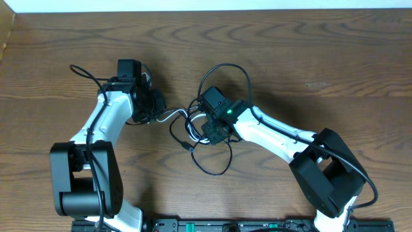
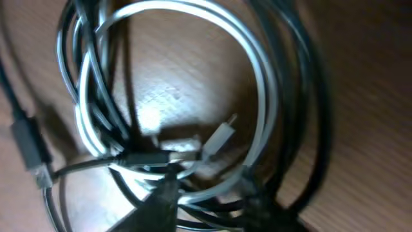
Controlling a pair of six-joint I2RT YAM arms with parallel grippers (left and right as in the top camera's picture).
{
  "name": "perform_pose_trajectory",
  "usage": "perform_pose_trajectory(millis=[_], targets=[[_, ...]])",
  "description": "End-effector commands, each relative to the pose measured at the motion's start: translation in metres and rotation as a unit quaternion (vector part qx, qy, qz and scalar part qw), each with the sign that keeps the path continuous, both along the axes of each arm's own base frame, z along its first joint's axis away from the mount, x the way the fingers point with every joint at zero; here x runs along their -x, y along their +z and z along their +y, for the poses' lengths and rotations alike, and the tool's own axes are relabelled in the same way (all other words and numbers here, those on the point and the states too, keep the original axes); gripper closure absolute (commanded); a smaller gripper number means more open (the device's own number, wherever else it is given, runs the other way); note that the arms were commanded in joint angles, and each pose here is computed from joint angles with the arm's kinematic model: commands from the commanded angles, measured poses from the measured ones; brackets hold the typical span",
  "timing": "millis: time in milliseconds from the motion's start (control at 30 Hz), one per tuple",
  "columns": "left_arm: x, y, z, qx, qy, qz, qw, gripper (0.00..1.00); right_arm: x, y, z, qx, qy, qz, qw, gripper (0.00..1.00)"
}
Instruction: Untangle cables
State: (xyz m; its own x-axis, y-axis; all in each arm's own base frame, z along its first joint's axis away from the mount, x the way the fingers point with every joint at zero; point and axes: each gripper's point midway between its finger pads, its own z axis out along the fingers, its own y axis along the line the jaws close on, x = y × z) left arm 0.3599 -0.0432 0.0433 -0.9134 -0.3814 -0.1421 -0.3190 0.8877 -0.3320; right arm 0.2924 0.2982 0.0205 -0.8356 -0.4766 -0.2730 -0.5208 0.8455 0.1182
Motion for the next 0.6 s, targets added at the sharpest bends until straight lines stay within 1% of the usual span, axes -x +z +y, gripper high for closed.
perform_pose_trajectory(millis=[0,100,200,333,433,500,567], targets=[[0.002,0.0,-0.002,0.003,-0.011,0.0,1.0,0.87,-0.01,0.001,-0.007,0.012,-0.043,-0.014,0.999,0.64],[0.002,0.0,-0.002,0.003,-0.011,0.0,1.0,0.87,-0.012,0.001,-0.004,0.0,-0.077,-0.009,0.997,0.55],[0.002,0.0,-0.001,0.003,-0.011,0.0,1.0,0.88,-0.012,0.002,0.001,-0.017,-0.11,-0.002,0.994,0.55],[0.002,0.0,-0.001,0.003,-0.011,0.0,1.0,0.88,-0.01,0.005,0.014,-0.043,-0.116,0.004,0.992,0.53],[0.002,0.0,-0.001,0.003,-0.011,0.0,1.0,0.87,-0.013,0.007,0.02,-0.055,-0.114,-0.004,0.992,0.55],[0.002,0.0,-0.001,0.003,-0.011,0.0,1.0,0.88,-0.014,0.008,0.022,-0.06,-0.126,-0.003,0.99,0.55],[0.002,0.0,-0.001,0.003,-0.011,0.0,1.0,0.87,-0.014,0.008,0.022,-0.063,-0.139,0.001,0.988,0.57]])
